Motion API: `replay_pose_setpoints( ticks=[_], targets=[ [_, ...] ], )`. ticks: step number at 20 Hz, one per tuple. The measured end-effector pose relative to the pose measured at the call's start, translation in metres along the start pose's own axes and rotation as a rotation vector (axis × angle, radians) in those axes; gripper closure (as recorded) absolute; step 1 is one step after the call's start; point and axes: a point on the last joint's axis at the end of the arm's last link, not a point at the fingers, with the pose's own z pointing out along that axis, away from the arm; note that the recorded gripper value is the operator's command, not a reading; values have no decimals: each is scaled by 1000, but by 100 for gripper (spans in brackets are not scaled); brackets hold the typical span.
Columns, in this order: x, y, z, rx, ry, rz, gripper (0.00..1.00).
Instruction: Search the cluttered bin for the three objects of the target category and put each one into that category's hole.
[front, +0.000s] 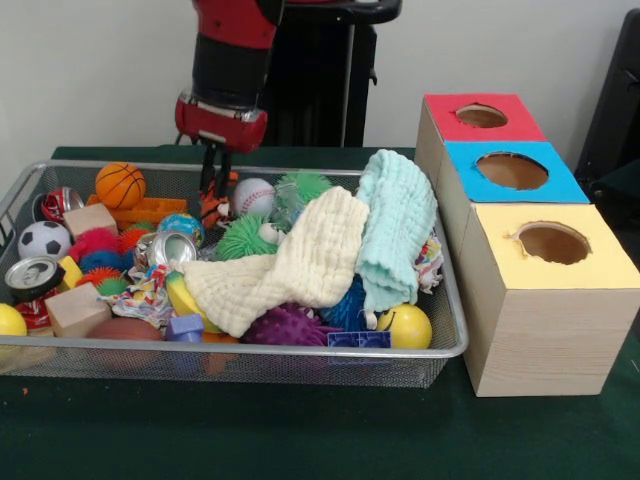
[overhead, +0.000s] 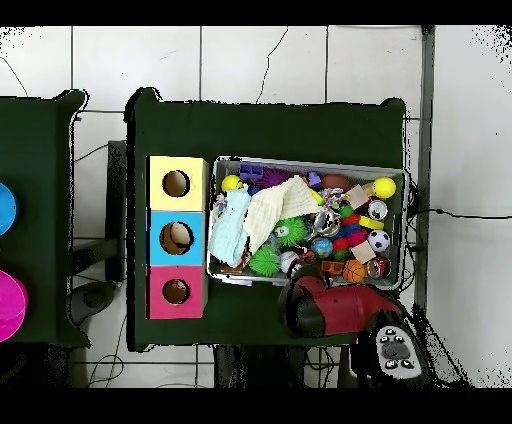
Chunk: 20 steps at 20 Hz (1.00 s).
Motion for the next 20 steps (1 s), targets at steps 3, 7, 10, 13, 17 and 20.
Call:
replay_pose_setpoints(
  ticks=[3,7,10,13,17,20],
  targets=[
    [-9,4,-24,10,-32,-12,100],
    [-26,2,-62,12,-103,-3,100],
    [-36,-10,-87,14,-141,31,100],
    [-39,-22,-102,4,-145,89,100],
    [-36,-30,-115,-29,-119,169,100],
    [-29,-23,-121,-49,-96,189,100]
  ],
)
